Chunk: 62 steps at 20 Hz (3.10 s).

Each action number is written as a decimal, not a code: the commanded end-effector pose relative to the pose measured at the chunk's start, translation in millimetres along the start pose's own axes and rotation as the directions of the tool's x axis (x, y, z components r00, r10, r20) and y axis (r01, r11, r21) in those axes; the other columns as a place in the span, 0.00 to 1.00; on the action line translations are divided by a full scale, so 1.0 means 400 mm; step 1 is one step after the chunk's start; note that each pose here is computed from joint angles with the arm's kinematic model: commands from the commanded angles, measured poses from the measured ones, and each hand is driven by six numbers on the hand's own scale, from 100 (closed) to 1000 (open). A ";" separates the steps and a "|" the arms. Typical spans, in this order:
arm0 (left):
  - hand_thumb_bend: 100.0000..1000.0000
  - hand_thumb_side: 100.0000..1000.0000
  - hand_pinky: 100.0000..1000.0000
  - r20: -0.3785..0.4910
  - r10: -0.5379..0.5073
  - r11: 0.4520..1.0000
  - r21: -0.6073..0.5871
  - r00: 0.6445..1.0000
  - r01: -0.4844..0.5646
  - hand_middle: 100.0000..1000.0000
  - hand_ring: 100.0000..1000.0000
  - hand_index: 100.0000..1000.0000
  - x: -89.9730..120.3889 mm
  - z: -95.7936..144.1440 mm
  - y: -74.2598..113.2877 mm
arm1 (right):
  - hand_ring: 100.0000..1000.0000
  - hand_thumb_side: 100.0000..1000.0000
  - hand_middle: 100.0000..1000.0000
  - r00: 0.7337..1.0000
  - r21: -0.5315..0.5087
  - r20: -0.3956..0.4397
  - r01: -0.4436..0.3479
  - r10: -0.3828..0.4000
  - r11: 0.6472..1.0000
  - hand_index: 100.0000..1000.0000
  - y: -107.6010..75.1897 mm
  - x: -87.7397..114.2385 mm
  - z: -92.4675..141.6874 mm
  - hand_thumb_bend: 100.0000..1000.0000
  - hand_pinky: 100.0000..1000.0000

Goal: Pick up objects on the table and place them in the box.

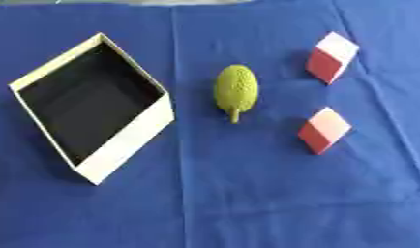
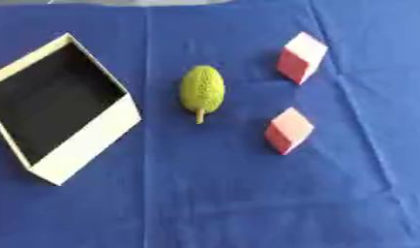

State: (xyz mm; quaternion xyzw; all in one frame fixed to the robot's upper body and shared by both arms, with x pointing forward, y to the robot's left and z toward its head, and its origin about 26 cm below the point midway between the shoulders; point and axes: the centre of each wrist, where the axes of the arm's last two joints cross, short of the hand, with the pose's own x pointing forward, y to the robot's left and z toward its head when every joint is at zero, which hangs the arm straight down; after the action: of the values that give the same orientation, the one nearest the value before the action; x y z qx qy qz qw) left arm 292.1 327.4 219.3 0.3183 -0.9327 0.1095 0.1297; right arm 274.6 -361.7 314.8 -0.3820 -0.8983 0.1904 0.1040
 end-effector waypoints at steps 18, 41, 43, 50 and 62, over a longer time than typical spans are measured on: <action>0.05 0.66 0.68 0.046 -0.014 1.000 -0.018 0.999 0.015 0.73 0.73 0.84 0.009 -0.024 0.013 | 0.92 0.32 0.86 0.830 0.645 0.543 -0.509 0.127 0.570 0.94 0.000 0.008 0.020 0.19 0.86; 0.04 0.66 0.68 0.034 0.019 0.999 -0.051 0.999 -0.017 0.73 0.73 0.83 0.014 -0.022 -0.001 | 0.94 0.24 0.81 0.816 0.770 0.578 -0.538 -0.017 0.344 0.96 0.046 0.023 0.033 0.21 0.88; 0.04 0.66 0.68 0.033 0.023 0.998 -0.053 0.999 -0.021 0.73 0.73 0.83 0.014 -0.022 -0.003 | 0.94 0.23 0.82 0.817 0.774 0.576 -0.538 -0.020 0.335 0.97 0.053 0.028 0.025 0.22 0.88; 0.04 0.66 0.67 0.028 0.032 0.998 -0.054 0.999 -0.030 0.73 0.73 0.83 0.015 -0.022 -0.007 | 0.95 0.32 0.84 0.838 0.817 0.542 -0.512 -0.053 0.267 0.98 0.076 0.043 0.008 0.17 0.89; 0.04 0.66 0.67 0.025 0.042 0.998 -0.051 0.999 -0.041 0.73 0.73 0.82 0.017 -0.023 -0.011 | 0.95 0.23 0.85 0.882 0.872 0.469 -0.455 -0.040 0.181 1.00 0.091 0.003 -0.003 0.25 0.89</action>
State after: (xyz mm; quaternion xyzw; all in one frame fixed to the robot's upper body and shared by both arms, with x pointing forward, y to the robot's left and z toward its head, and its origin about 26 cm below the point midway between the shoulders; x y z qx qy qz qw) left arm 294.0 321.9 220.3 0.2978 -0.9397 0.0934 0.1396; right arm 297.5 -334.2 293.2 -0.2999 -0.5226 0.7903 0.1115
